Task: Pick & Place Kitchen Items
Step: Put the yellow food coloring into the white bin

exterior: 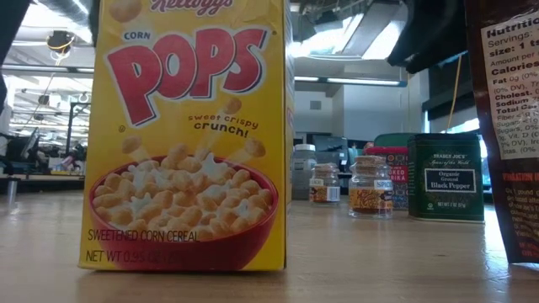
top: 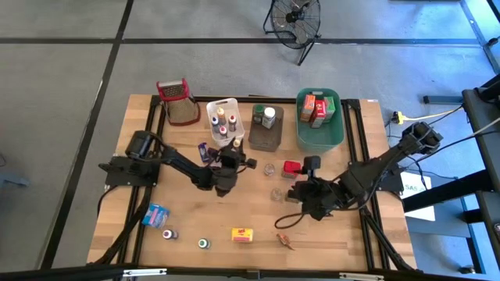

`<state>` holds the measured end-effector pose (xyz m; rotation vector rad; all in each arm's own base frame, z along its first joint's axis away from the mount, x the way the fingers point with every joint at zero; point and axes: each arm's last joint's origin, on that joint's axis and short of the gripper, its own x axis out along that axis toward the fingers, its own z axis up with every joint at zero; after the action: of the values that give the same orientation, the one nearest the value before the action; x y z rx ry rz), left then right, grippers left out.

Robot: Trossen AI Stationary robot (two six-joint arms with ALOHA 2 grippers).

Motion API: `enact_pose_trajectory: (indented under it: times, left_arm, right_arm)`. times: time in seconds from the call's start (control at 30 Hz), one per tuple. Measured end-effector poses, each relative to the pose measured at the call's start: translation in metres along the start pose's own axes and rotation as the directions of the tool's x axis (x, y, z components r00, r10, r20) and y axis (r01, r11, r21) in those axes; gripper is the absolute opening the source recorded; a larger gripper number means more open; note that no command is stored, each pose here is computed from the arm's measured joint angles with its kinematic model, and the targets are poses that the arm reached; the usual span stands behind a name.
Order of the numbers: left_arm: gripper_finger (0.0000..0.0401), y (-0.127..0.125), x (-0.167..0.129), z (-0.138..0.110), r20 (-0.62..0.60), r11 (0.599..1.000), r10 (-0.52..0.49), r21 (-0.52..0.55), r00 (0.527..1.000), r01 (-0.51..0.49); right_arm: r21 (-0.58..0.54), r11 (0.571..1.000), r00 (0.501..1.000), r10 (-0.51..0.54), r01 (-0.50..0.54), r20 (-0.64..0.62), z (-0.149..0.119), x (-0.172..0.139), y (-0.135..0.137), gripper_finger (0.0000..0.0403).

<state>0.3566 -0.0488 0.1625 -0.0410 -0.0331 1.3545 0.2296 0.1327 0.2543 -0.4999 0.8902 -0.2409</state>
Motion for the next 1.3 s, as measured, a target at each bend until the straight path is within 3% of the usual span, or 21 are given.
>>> enact_pose_trajectory:
  times: [0.47, 0.77, 1.3]
  left_arm:
    - [0.0111, -0.002, 0.046, 0.006, 0.006, 0.989, 0.127, -0.079, 0.992, -0.126]
    - [0.0111, -0.008, 0.068, 0.021, 0.009, 0.983, 0.182, -0.011, 0.983, -0.182]
    - [0.0111, -0.003, 0.082, 0.014, 0.011, 0.976, 0.219, 0.013, 0.976, -0.219]
  right_arm:
    - [-0.128, 0.991, 0.999, 0.033, -0.038, -0.037, -0.011, -0.013, 0.012, 0.0266]
    - [-0.144, 0.988, 0.998, 0.055, -0.058, -0.027, -0.015, -0.021, 0.020, 0.0266]
    - [-0.124, 0.990, 0.998, 0.064, -0.066, -0.018, -0.016, -0.024, 0.023, 0.0266]
